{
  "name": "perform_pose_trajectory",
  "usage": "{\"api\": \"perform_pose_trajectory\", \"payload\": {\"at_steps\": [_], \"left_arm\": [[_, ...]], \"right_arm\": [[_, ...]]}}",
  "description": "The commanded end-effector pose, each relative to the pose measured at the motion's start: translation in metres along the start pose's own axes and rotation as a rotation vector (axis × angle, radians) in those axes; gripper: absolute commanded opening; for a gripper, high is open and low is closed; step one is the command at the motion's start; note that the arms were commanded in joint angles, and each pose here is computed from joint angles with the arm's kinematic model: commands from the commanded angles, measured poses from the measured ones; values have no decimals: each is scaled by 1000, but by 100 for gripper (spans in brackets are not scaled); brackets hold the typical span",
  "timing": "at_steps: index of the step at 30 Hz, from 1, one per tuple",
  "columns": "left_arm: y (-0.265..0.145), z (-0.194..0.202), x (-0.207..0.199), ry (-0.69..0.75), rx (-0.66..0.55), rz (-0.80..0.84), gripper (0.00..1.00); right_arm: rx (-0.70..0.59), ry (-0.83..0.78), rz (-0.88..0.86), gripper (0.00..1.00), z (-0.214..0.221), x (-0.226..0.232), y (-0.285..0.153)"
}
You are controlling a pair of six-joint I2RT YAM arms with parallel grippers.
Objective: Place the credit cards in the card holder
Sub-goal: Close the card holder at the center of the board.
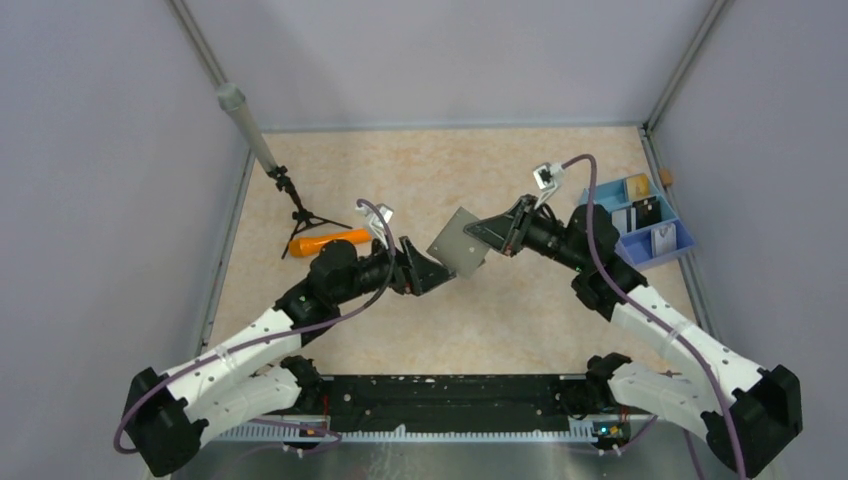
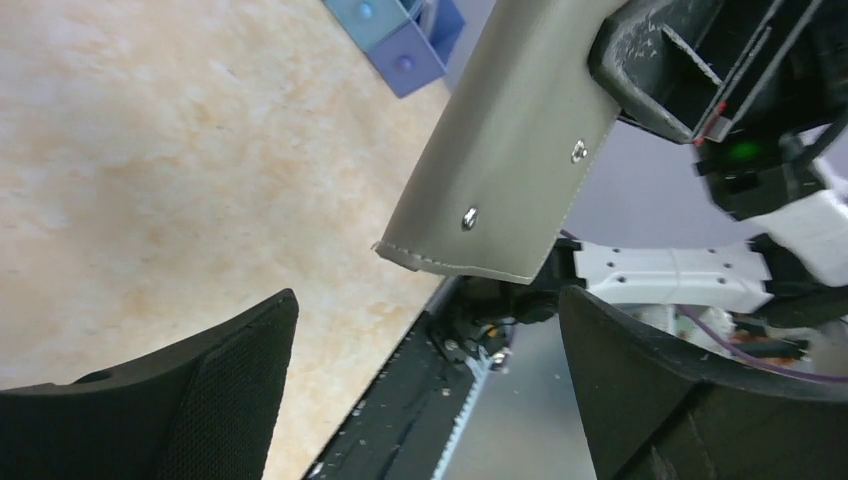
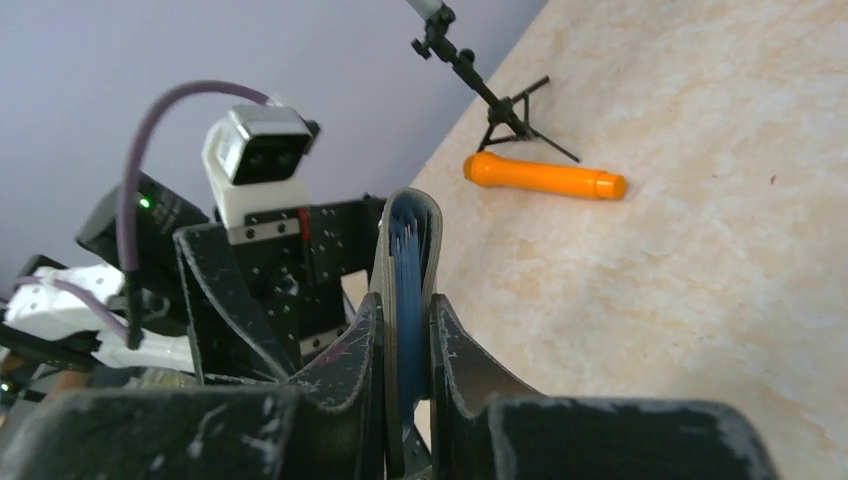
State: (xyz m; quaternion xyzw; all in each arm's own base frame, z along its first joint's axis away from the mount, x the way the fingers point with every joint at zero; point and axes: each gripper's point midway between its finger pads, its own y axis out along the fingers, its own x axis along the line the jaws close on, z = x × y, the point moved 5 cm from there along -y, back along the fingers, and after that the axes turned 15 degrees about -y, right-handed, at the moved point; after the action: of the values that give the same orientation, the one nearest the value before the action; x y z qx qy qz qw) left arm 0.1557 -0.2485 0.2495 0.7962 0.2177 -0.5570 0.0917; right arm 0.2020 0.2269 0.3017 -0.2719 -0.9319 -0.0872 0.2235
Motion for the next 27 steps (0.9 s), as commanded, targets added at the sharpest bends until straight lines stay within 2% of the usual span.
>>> {"api": "perform_pose_trajectory", "payload": {"at_steps": [1, 4, 7, 14, 17, 19, 21, 23, 25, 27], "left_arm": [[-17, -19, 2, 201, -35, -130, 99], [-19, -21, -5, 267, 5, -127, 99], [-15, -21, -12, 298, 49, -99, 99], [1, -10, -6, 294, 179, -62, 98], [4, -8, 7, 264, 194, -115, 97], [4, -7, 9, 254, 192, -116, 92], [3, -4, 8, 231, 181, -85, 76], [6, -2, 3, 211, 175, -18, 64], [8, 1, 4, 175, 182, 5, 45], [10, 2, 8, 141, 175, -1, 18]], "right_arm": [[191, -104, 0, 0, 3, 0, 1], [309, -91, -16, 0, 15, -3, 4], [354, -71, -74, 0, 23, -1, 7], [346, -20, -202, 0, 28, 7, 18], [341, -18, -222, 0, 26, 8, 23], [339, -19, -224, 0, 25, 8, 25], [342, -22, -229, 0, 24, 7, 27], [354, -24, -230, 0, 25, 6, 29], [379, -25, -212, 17, 27, 3, 30], [409, -30, -165, 37, 29, -2, 29]]}}
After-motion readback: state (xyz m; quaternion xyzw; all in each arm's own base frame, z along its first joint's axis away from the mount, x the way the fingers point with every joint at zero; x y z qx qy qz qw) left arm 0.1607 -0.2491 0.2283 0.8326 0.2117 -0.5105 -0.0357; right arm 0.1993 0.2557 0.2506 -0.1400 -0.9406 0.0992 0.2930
